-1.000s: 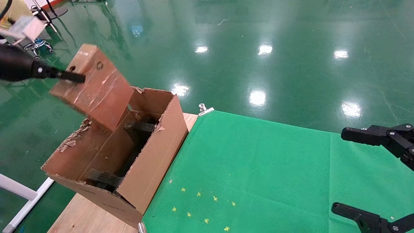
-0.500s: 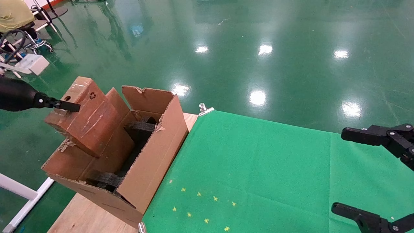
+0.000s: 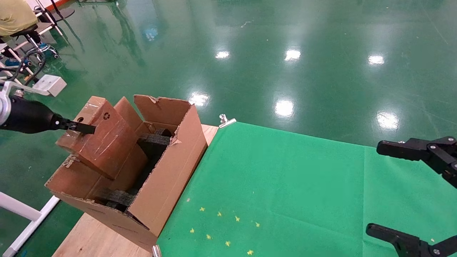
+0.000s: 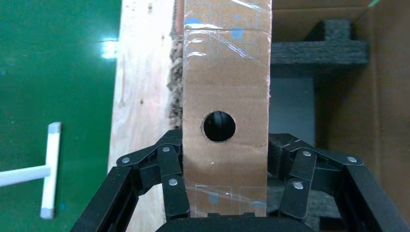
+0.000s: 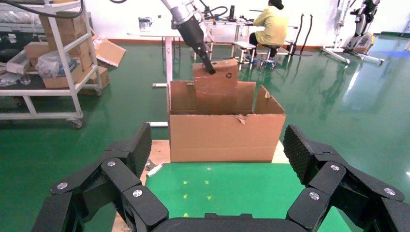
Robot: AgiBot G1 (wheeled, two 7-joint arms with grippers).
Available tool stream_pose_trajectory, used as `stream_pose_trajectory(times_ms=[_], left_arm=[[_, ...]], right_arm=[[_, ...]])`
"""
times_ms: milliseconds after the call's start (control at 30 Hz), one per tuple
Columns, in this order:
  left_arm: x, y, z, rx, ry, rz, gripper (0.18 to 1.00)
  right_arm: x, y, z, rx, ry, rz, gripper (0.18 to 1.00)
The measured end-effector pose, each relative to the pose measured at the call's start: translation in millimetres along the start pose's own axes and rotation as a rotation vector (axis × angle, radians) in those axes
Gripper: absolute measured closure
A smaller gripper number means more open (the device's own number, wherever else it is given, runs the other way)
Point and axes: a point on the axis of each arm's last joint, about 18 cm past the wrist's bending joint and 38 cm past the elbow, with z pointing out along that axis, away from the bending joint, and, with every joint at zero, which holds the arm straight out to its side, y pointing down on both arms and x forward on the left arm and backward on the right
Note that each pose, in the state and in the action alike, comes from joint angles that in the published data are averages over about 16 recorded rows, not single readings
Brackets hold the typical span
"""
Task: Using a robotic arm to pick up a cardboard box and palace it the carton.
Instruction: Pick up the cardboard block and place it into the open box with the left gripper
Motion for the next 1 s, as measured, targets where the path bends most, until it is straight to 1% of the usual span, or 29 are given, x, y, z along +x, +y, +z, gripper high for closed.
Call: stream_pose_trajectory(times_ms=[233,433,600,1000], left_arm=[[-4.9,5.9,13.2,0.004,-0.043,-0.012,0.89],[-4.1,9.1,19.3,-0.001,-0.051,-0.017,0.893],[0.9,10.7,18.4,-0.025,-0.029,-0.013,0.896],[17.3,15.5,4.5,-0.137,0.045,-0.003,0.919]], right_arm=[[0.0,0.0,0.0,0.0,0.0,0.0,0.178],[0.0,0.0,0.0,0.0,0.0,0.0,0.178],[0.0,0.0,0.0,0.0,0.0,0.0,0.178],[0.0,0.0,0.0,0.0,0.0,0.0,0.178]])
